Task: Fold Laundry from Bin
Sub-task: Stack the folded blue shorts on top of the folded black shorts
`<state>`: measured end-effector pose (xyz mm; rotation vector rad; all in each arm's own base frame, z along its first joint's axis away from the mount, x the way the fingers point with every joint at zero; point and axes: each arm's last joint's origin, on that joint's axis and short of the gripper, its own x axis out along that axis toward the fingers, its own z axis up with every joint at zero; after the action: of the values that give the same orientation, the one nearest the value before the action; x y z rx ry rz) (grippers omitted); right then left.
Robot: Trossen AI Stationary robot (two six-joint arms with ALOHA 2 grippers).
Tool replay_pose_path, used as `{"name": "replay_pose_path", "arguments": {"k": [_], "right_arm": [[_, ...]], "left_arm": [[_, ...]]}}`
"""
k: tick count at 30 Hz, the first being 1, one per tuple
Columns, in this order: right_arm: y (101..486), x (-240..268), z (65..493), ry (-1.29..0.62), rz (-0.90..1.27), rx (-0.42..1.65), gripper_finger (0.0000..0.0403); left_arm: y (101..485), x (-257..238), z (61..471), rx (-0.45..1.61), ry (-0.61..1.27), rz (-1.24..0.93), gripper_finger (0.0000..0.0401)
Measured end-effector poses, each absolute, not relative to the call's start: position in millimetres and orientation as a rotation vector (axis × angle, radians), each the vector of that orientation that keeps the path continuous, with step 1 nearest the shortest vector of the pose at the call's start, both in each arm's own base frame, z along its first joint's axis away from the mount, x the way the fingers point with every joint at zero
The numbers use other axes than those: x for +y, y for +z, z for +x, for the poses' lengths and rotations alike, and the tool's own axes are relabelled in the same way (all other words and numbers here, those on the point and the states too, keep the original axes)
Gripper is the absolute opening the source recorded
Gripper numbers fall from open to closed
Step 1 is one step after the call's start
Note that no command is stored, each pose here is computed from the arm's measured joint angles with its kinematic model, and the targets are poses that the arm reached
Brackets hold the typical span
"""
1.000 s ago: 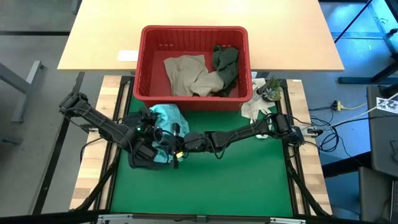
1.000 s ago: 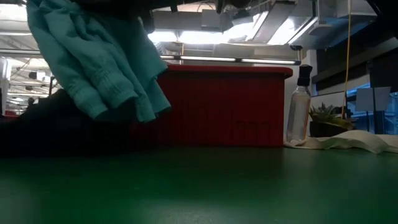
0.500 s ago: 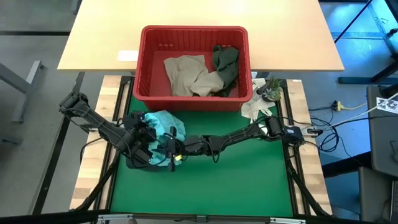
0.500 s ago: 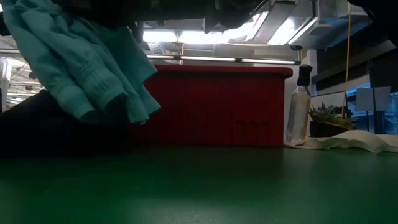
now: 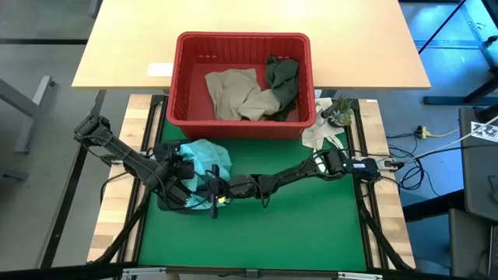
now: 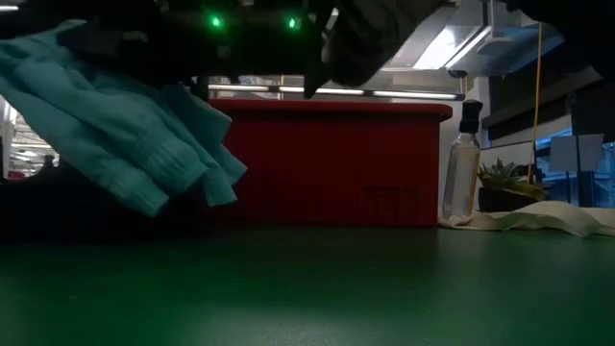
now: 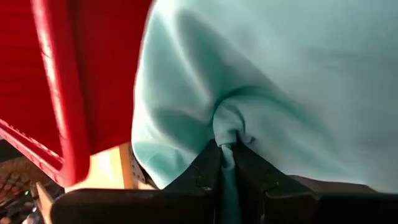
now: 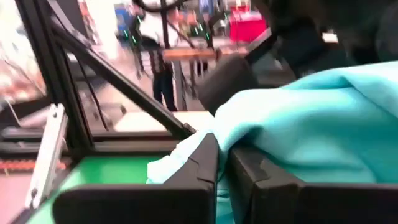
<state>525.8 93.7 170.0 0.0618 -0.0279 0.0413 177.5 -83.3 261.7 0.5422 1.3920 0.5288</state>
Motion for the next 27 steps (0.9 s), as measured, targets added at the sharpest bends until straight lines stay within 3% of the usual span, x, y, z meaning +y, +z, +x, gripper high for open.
{"name": "replay_pose_path", "arguments": {"k": [6,15,27], "right_arm": [[169,96,538,0.047,0.074,-0.086,0.0017],[158,108,577,0.032,0.055,0.004,0.0017],[148,100,585,-0.004,0.044,0.048,0.0017]], "left_arm": [[235,-76,166,1.516,0.536,0.581,0.0025],[205,-66,147,1.639,0.552,0.659,0.0026],[208,-59,133,1.64,0.524,0.647,0.0023]]}}
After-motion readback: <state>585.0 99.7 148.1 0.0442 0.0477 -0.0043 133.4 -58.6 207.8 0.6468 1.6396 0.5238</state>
